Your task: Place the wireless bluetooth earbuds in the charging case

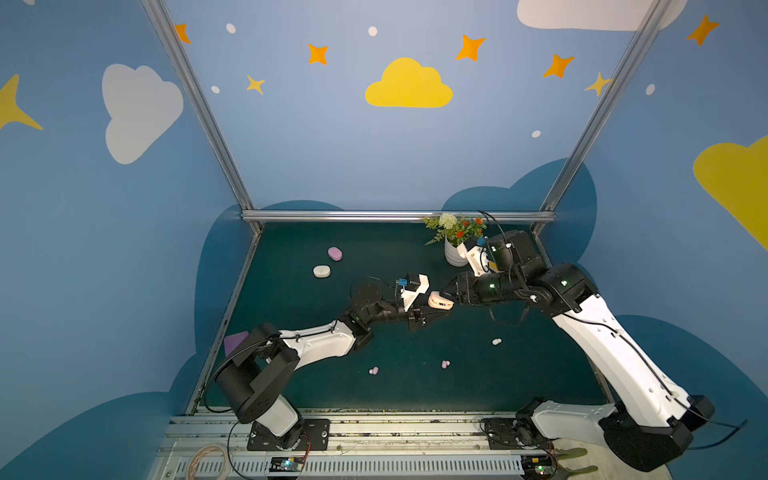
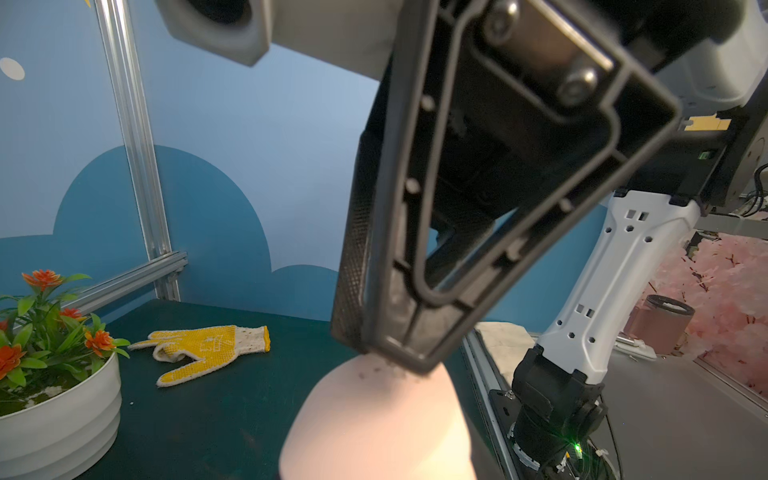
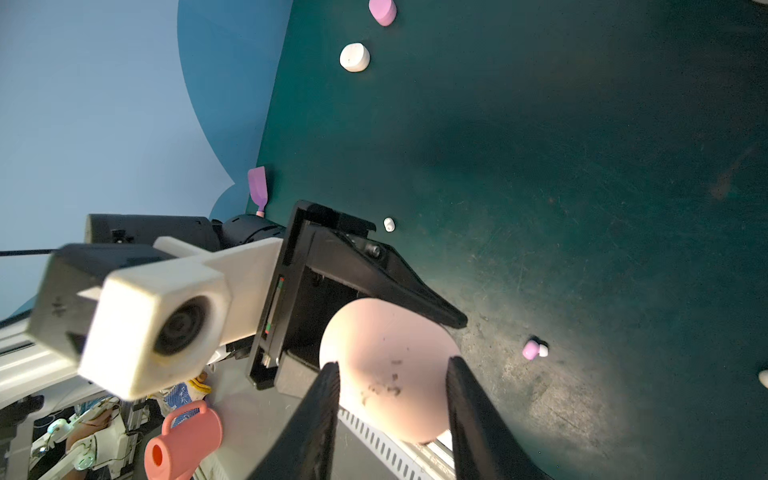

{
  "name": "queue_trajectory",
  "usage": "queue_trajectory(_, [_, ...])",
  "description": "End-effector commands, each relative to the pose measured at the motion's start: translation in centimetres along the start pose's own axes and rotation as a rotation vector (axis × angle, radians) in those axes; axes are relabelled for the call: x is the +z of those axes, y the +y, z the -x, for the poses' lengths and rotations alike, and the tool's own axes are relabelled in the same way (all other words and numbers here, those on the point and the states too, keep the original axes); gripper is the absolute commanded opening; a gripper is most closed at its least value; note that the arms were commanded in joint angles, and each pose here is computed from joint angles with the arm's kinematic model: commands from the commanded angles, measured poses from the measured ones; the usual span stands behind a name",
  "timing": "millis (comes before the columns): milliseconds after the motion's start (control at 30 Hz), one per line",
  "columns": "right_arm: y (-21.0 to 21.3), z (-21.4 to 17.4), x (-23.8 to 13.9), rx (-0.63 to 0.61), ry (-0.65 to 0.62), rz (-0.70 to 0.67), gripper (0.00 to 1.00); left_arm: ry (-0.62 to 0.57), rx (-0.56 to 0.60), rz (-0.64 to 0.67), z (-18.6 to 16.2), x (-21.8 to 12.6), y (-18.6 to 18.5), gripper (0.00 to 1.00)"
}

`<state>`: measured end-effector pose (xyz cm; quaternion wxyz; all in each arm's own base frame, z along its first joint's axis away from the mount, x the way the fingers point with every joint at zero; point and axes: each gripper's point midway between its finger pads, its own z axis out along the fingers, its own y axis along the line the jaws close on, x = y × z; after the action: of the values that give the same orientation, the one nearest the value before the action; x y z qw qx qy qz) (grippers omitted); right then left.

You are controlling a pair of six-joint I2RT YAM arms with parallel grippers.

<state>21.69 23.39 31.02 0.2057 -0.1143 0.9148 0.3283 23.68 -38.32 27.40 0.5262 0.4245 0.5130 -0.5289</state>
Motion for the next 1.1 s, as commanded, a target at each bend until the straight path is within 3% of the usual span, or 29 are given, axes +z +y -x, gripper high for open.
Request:
queue_trajectory(0, [-0.2,-1.8,0.1,0.025,0.057,-0.006,0.42,-0.013,0.023,-0.010,0.4,0.2,-0.1,0.04])
queue_trajectory(267, [-0.7,-2.8,1.0,0.003,0.120,-0.064,0.43,-0.003,0.024,-0.010,0.4,0.3,-0.1,0.04])
queue_trajectory(667, [-1.8,-1.8,0.6,0.106,0.060,-0.101,0.72,0.083,0.042,0.002,-1.5,0.4,0.0,0.04])
queue_trajectory(1067, [-2.1,-2.2,3.0,0.159,0.113,-0.084,0.76,0.087,0.071,0.003,-1.4,0.5,-0.4,0.04])
